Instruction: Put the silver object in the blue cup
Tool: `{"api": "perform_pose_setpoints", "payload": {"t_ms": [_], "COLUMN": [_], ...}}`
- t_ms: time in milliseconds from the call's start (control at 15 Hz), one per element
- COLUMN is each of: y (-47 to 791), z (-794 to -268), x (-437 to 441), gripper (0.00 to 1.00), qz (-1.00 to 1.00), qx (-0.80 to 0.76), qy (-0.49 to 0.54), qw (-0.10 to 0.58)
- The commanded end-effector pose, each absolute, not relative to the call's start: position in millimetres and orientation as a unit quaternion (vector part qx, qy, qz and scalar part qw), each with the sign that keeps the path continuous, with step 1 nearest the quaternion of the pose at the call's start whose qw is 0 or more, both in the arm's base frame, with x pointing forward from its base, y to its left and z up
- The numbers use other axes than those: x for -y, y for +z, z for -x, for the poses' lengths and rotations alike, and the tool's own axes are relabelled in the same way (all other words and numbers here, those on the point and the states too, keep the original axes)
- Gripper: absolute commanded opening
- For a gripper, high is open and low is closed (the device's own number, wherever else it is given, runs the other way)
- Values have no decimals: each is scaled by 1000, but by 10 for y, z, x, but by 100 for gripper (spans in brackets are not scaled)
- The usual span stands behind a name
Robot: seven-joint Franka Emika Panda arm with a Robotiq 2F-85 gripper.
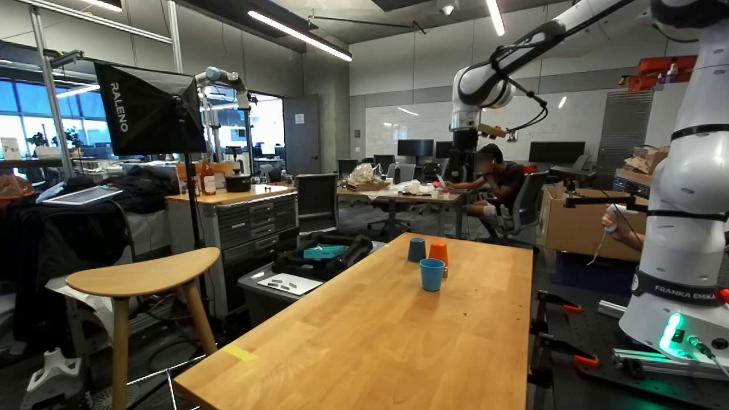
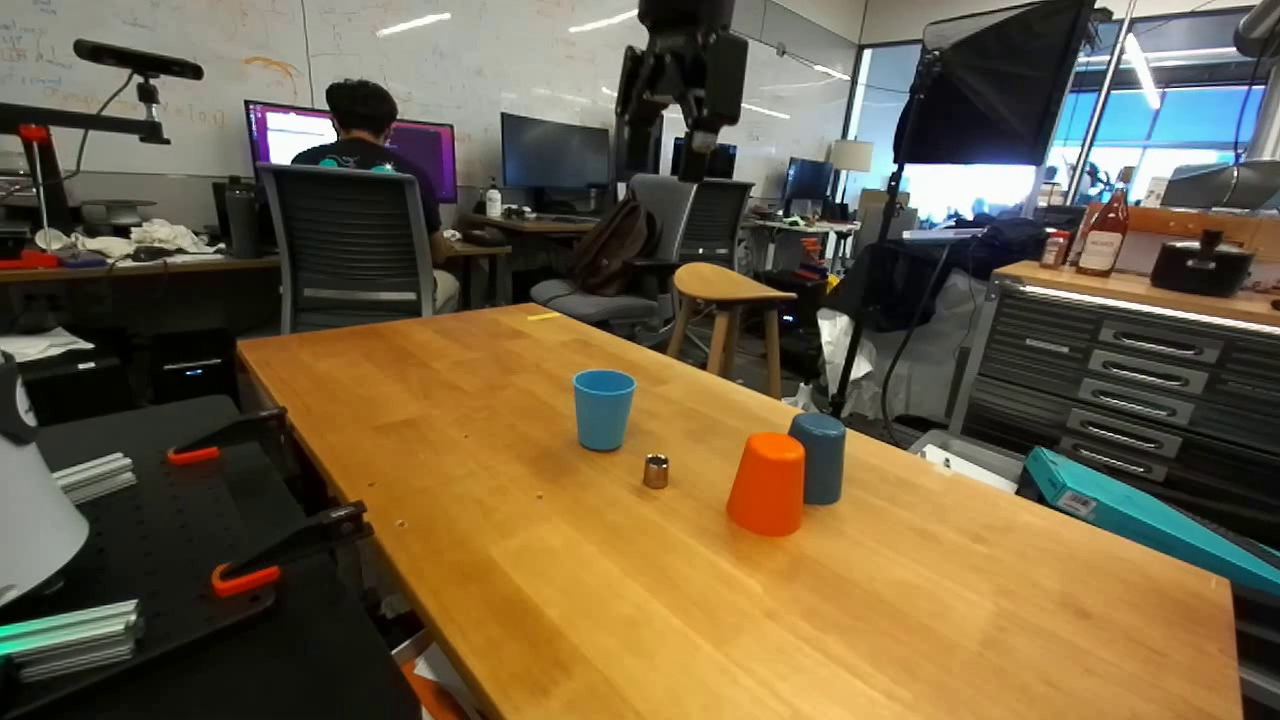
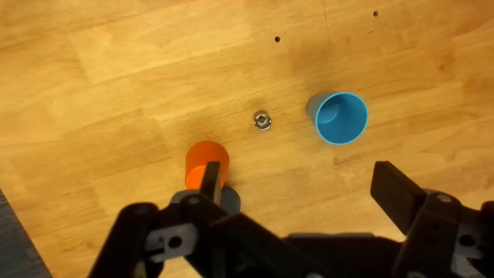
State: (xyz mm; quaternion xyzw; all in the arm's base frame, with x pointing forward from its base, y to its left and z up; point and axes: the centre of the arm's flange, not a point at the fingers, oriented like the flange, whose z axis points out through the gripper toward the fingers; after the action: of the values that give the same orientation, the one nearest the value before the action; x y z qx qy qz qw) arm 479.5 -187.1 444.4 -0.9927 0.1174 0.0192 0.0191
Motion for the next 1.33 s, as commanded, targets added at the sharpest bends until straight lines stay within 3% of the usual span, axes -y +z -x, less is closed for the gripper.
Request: {"api": "perform_pose_setpoints", "payload": {"t_ms": [0,133,200,733,1267], "y": [3849,3438,3613,2537,1679], "z": [-5451,-5622,-5261,-5564,-5544], "x": [1951,2028,1901,1844,1837], "gripper": [100,100,100,100,100], "qz": [988,984,988,975,966], "qx": [-149,-165,-145,-195,-231], "qy": [29,64,50,96,116], "qw": [13,-9,5,-44,-34]}}
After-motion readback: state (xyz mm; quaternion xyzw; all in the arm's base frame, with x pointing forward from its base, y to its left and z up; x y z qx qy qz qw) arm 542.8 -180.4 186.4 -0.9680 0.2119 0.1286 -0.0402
